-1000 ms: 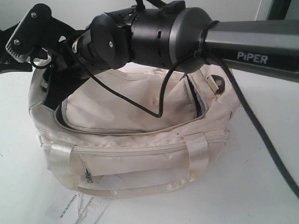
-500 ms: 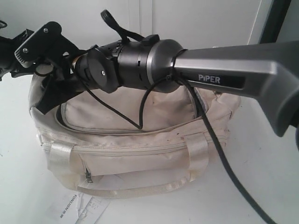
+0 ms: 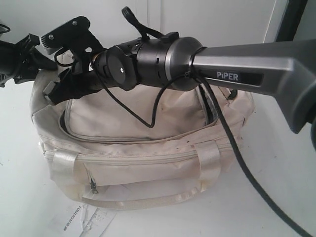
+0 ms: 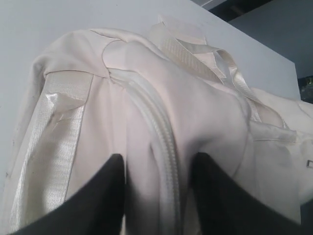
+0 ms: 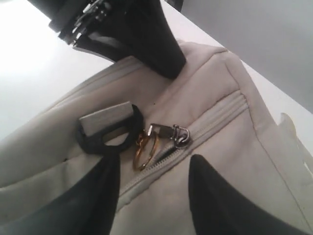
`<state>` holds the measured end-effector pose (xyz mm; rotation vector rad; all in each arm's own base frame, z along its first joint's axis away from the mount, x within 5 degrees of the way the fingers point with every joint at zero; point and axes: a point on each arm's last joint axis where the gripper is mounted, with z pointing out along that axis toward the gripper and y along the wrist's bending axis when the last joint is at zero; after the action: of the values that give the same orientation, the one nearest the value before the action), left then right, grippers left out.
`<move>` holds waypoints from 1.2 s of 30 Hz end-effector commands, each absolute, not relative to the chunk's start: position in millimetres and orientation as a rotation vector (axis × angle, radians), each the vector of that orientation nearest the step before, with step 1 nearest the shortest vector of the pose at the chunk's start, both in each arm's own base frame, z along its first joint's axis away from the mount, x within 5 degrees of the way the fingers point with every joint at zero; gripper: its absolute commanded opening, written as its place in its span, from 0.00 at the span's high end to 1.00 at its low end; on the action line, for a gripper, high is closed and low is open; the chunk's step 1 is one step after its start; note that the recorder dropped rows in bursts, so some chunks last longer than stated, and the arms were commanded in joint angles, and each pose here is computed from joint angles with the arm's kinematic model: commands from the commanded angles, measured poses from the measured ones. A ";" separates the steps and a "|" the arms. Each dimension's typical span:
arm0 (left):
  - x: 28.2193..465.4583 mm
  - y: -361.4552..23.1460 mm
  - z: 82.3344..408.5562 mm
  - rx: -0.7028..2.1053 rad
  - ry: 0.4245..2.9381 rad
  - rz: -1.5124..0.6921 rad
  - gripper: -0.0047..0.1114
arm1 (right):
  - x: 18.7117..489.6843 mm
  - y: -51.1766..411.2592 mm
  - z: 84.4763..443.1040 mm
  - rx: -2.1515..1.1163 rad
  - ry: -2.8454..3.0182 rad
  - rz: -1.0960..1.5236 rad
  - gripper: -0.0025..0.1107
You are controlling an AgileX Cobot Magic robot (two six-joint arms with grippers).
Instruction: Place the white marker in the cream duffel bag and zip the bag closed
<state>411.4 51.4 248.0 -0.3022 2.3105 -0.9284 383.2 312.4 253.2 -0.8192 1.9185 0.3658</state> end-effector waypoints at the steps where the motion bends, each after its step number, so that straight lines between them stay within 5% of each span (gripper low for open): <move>1: 409.6 49.0 251.7 -0.257 2.304 -0.962 0.88 | 384.3 312.3 256.5 -0.801 1.906 0.373 0.60; 2: 409.3 48.7 251.8 -0.251 2.305 -0.965 0.96 | 384.3 312.3 256.5 -0.801 1.906 0.373 0.60; 11: 409.8 45.7 255.7 -0.226 2.264 -1.017 0.96 | 366.5 325.4 247.8 -0.912 1.982 0.371 0.60; 18: 409.7 44.8 256.8 -0.226 2.256 -1.037 0.96 | 366.2 334.4 240.2 -1.410 1.589 0.040 0.60; 36: 409.3 44.1 257.2 -0.222 2.255 -1.049 0.96 | 389.0 321.0 234.8 -0.976 1.801 0.261 0.60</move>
<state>410.2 46.2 252.2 -0.2265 2.2784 -0.9975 387.7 322.4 235.9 -1.0079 1.7699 0.2377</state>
